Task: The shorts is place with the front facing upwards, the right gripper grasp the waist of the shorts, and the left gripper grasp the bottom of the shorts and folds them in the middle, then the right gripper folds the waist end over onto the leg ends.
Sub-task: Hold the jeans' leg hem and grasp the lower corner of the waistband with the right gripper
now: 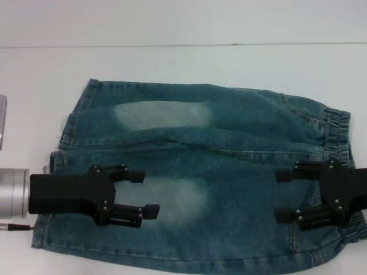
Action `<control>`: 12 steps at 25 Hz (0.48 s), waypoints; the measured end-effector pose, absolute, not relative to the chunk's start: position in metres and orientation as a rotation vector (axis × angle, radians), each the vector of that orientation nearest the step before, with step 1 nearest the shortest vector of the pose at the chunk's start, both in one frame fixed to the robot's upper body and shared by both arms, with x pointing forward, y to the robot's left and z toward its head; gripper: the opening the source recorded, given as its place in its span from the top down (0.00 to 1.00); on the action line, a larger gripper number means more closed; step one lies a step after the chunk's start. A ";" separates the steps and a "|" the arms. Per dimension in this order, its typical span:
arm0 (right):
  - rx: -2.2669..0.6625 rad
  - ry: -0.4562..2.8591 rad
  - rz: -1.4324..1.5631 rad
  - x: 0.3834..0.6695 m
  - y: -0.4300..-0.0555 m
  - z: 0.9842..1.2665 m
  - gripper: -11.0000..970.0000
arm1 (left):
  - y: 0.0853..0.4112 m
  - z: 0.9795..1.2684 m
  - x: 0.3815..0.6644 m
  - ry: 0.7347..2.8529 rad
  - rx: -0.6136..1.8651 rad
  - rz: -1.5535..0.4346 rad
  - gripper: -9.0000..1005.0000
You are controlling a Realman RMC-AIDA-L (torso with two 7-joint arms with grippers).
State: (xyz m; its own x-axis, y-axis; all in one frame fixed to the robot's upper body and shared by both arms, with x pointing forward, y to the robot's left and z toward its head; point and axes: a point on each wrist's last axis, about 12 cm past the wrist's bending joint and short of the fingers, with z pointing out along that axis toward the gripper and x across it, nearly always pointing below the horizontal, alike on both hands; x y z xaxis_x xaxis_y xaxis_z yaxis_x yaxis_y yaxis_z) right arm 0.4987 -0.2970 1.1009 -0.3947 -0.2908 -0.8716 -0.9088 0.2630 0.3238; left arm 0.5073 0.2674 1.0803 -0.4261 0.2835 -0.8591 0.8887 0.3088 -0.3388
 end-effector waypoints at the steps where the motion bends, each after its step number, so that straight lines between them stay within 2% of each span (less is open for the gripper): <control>1: -1.091 1.839 1.130 0.498 -0.297 1.100 0.04 | 0.267 1.080 0.507 1.883 1.041 -1.108 0.07; 9: -1.089 1.844 1.136 0.498 -0.296 1.100 0.04 | 0.267 1.080 0.507 1.885 1.042 -1.108 0.07; 12: -0.986 1.889 1.175 0.501 -0.299 1.104 0.04 | 0.267 1.080 0.507 1.883 1.046 -1.107 0.07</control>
State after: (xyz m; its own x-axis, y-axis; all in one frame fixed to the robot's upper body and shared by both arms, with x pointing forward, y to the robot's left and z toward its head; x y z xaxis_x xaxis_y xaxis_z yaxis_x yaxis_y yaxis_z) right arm 0.5014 -0.2991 1.1043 -0.4706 -0.2390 -0.8494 -0.8676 0.3006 0.3961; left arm 0.5074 0.2671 1.0803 -0.4252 0.2870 -0.8584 0.8896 0.3073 -0.3379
